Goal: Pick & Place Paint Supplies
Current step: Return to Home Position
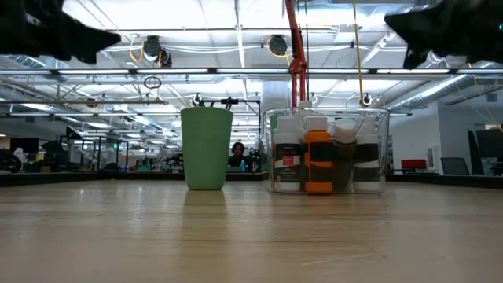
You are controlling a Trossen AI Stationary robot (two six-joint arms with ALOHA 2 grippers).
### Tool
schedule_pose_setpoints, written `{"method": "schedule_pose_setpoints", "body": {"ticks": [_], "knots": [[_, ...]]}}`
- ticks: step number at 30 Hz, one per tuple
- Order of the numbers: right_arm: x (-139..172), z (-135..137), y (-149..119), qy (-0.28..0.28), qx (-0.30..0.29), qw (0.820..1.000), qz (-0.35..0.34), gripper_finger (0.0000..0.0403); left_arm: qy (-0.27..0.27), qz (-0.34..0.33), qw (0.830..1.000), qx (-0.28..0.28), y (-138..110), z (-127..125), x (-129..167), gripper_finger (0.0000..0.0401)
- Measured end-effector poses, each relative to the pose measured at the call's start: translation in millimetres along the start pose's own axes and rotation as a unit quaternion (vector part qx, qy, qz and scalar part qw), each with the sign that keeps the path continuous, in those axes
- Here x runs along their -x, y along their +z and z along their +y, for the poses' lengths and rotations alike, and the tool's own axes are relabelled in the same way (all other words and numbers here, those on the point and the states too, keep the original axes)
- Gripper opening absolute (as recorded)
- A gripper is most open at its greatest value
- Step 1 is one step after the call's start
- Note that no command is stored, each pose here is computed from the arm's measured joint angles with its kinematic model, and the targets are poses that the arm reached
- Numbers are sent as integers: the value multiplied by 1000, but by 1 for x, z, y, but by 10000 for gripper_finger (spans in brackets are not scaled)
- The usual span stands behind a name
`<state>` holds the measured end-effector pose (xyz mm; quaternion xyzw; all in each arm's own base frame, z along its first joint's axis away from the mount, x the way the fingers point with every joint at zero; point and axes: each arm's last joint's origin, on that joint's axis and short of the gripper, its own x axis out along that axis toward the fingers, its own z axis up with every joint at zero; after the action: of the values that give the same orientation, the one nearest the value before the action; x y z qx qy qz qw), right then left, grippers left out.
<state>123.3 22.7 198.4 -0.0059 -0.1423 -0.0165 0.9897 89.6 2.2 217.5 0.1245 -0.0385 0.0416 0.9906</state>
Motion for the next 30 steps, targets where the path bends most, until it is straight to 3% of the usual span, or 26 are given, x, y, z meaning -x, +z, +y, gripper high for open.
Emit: {"method": "schedule_pose_setpoints", "body": {"ticks": [1,7,15,22,30], "knots": [[2,-1,5,-4,-12,1000,-21,1,5,7,1000,-1,-4,0,-1,1],[11,-7,-2,-25,-6,999,30,0,-5,16,999,-27,-14,4,-2,1],[19,-19,-2,-68,-4,997,40,0,-29,46,998,-27,-45,9,-4,0],[26,-21,3,-73,-3,997,9,0,-93,2,995,21,-50,14,0,0],[28,-23,1,-99,-24,995,22,0,-43,17,997,56,-52,19,0,0]]}}
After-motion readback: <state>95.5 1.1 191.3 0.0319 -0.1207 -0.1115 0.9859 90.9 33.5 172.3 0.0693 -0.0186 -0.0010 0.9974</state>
